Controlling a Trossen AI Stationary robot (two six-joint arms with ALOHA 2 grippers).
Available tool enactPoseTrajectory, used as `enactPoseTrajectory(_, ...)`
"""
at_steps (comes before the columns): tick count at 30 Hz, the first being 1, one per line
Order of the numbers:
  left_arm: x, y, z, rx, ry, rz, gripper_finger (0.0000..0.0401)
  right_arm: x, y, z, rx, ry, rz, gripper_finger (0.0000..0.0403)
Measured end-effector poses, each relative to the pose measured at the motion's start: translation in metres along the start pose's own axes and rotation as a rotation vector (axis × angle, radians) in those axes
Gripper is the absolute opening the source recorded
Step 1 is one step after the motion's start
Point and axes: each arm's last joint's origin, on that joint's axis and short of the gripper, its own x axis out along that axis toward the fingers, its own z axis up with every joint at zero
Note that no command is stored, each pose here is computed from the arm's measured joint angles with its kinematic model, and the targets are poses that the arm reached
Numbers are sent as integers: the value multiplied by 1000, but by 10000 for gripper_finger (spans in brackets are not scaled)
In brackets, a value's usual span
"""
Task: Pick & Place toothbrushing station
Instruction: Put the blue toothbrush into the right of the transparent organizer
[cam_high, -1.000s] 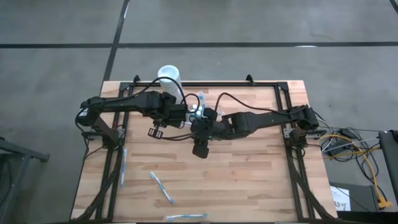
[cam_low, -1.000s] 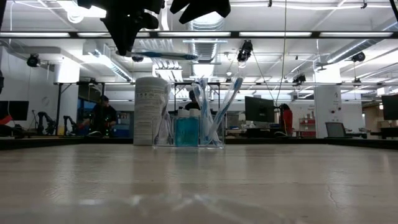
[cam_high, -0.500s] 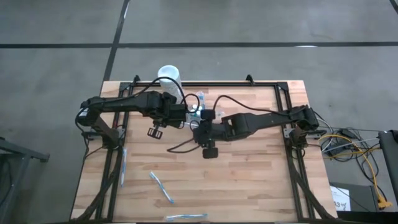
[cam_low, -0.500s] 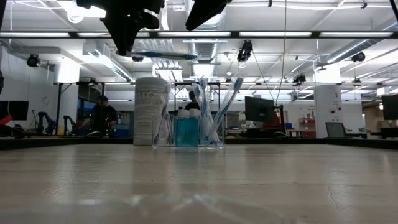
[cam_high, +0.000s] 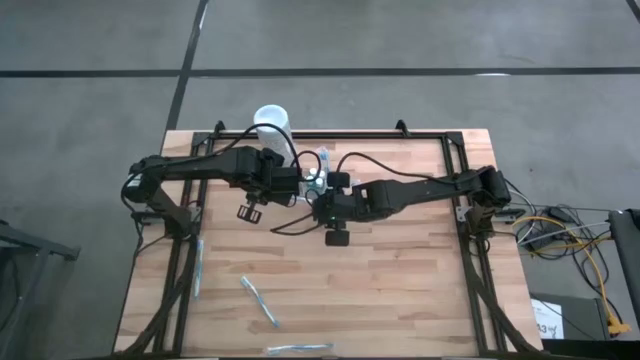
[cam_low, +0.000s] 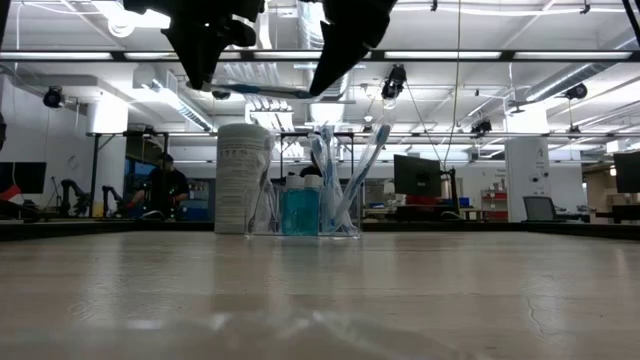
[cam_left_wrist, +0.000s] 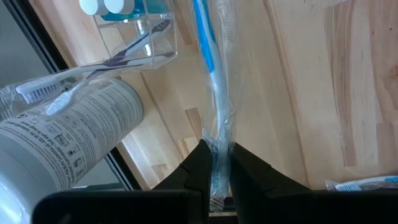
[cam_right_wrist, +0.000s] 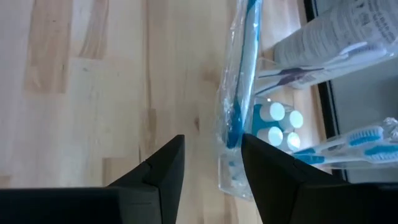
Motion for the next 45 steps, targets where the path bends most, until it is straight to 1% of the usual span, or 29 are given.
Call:
enactPoseTrajectory(6, 0, 0, 0, 0, 0, 0, 46, 8, 3, -1, -28, -38, -21, 144)
enactPoseTrajectory(9, 0, 0, 0, 1, 0, 0, 46, 9, 2, 1, -16, -66, -24, 141)
enactPoseTrajectory(17, 0, 0, 0, 1, 0, 0, 46, 14, -4, -2, -7, -46, -57, 143)
enactPoseTrajectory(26, 0, 0, 0, 1, 0, 0, 46, 18, -14, -4, 12, -36, -71, 139)
enactPoseTrajectory(38, 0, 0, 0, 4, 0, 0, 46, 21, -17, -6, 15, -25, -76, 137)
enactPoseTrajectory(42, 0, 0, 0, 4, 0, 1, 46, 21, -17, -6, 14, -25, -76, 122)
enactPoseTrajectory(45, 0, 0, 0, 7, 0, 1, 46, 21, -17, -6, 10, -24, -74, 96)
